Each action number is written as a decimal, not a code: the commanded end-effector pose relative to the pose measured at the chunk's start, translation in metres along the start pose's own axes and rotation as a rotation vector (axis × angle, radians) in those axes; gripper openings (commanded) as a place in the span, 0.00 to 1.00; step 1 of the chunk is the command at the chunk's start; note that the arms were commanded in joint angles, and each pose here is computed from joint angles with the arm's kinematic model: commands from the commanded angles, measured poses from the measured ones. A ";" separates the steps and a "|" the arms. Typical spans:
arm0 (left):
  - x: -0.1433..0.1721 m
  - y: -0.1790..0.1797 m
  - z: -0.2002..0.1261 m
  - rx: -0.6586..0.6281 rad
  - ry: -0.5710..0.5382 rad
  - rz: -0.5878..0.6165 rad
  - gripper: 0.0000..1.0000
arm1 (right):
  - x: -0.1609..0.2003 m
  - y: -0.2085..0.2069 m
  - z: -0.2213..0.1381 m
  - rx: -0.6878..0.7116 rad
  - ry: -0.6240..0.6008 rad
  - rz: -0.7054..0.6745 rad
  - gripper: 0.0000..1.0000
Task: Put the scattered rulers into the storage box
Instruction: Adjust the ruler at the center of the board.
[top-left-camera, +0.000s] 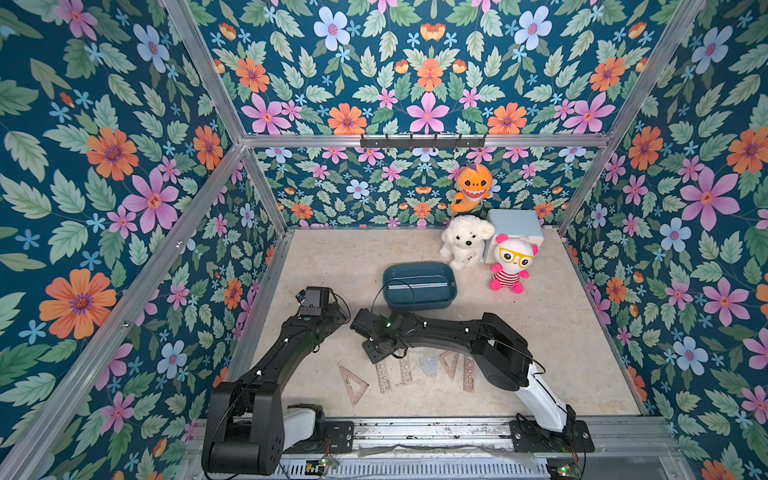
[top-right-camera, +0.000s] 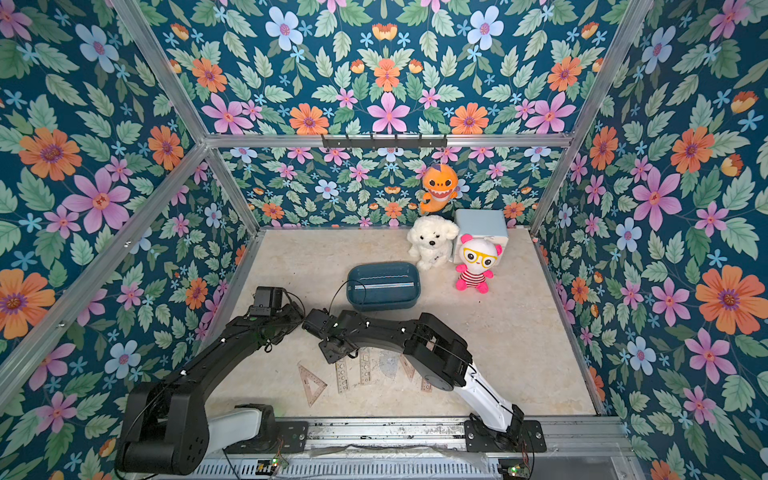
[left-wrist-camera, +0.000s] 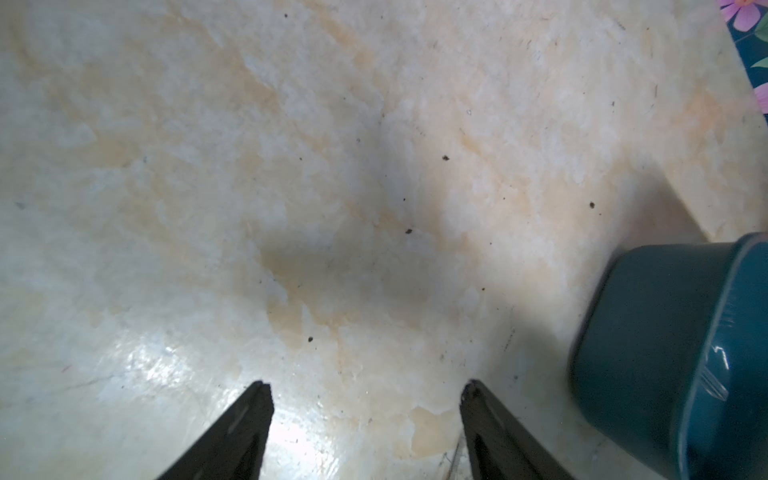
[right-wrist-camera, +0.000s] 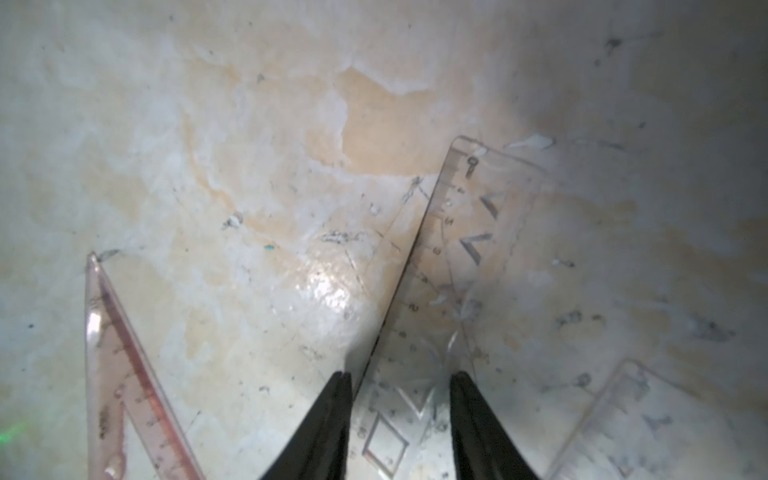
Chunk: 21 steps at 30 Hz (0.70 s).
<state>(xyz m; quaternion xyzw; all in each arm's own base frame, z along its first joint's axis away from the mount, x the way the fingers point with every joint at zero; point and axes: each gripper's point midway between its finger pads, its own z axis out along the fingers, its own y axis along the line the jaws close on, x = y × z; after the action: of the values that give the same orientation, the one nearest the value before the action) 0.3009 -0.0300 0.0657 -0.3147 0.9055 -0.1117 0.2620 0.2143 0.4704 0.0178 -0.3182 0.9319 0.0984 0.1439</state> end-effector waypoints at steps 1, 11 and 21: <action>0.005 -0.004 0.004 0.033 0.020 -0.002 0.77 | 0.004 -0.011 0.011 0.011 0.031 0.020 0.40; 0.028 -0.010 0.013 0.099 0.119 0.017 0.72 | -0.036 -0.002 -0.020 -0.122 -0.076 0.069 0.41; 0.052 -0.024 0.019 0.183 0.229 0.055 0.67 | -0.002 -0.021 -0.047 -0.114 -0.077 0.106 0.40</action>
<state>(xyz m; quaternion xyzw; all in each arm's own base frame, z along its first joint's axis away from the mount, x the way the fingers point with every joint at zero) 0.2866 -0.0685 0.0345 -0.2757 0.9214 -0.1946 0.1926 0.2190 0.4486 0.0602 -0.2866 0.9303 0.1731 0.1499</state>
